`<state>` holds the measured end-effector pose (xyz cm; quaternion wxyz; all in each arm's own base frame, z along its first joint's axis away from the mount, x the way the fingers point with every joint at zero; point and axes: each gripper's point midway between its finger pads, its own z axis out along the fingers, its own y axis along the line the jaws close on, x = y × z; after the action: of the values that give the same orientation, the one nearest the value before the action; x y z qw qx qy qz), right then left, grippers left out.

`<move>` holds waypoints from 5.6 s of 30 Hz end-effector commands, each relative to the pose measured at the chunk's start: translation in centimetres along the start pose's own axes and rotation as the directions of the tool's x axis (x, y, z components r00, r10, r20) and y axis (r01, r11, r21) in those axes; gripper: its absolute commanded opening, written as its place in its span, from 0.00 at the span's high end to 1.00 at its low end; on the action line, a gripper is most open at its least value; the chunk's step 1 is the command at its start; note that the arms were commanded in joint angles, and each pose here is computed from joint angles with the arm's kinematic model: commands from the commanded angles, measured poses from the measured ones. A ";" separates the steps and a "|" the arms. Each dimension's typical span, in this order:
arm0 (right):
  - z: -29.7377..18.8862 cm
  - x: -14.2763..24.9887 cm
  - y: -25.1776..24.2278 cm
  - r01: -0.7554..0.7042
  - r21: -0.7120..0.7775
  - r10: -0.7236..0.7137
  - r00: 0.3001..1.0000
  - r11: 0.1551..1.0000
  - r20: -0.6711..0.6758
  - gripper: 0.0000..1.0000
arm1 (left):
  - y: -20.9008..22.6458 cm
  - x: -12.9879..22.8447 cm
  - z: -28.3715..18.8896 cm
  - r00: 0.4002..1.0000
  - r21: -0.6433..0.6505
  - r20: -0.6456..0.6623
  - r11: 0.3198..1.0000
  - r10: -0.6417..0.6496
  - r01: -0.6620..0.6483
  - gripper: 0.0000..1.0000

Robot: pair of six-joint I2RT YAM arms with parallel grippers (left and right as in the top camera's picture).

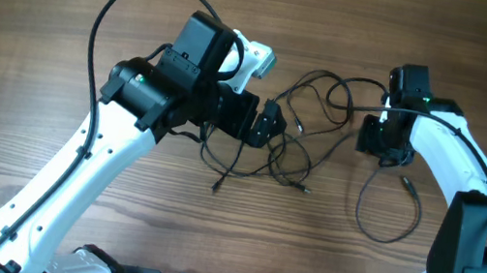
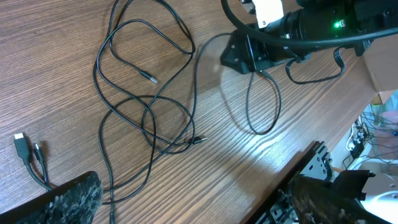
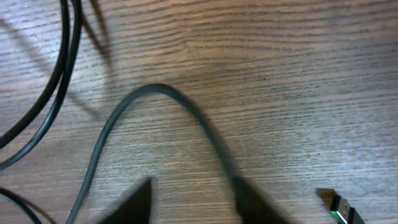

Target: Untangle cables

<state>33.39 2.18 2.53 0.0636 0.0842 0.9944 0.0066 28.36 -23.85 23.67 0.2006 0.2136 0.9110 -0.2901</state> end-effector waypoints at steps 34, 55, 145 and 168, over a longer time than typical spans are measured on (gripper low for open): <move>-57.9 3.2 15.3 0.947 -0.252 0.041 0.249 0.199 0.968 0.96 | -7.7 -1.7 -0.5 0.971 0.318 0.113 0.919 0.209 -0.234 0.00; -57.0 -1.6 10.2 0.691 -0.275 0.120 0.264 0.669 0.957 0.96 | 4.6 6.7 14.0 0.921 -0.229 -0.385 0.961 0.055 -0.154 0.00; 0.2 10.3 9.8 -0.492 -0.077 0.460 0.851 0.867 -0.255 0.83 | -1.4 3.3 -14.4 0.999 -0.288 0.012 0.956 -0.047 0.048 0.05; -49.3 -5.8 13.9 0.488 -0.265 0.051 0.409 0.832 0.911 0.96 | -1.1 3.4 -13.8 0.999 -0.291 -0.005 0.955 -0.054 0.051 0.04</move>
<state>35.56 17.22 46.68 0.5082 -0.0976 0.8178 0.2519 21.34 -15.20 33.17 0.2186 0.1588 0.9495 -0.1597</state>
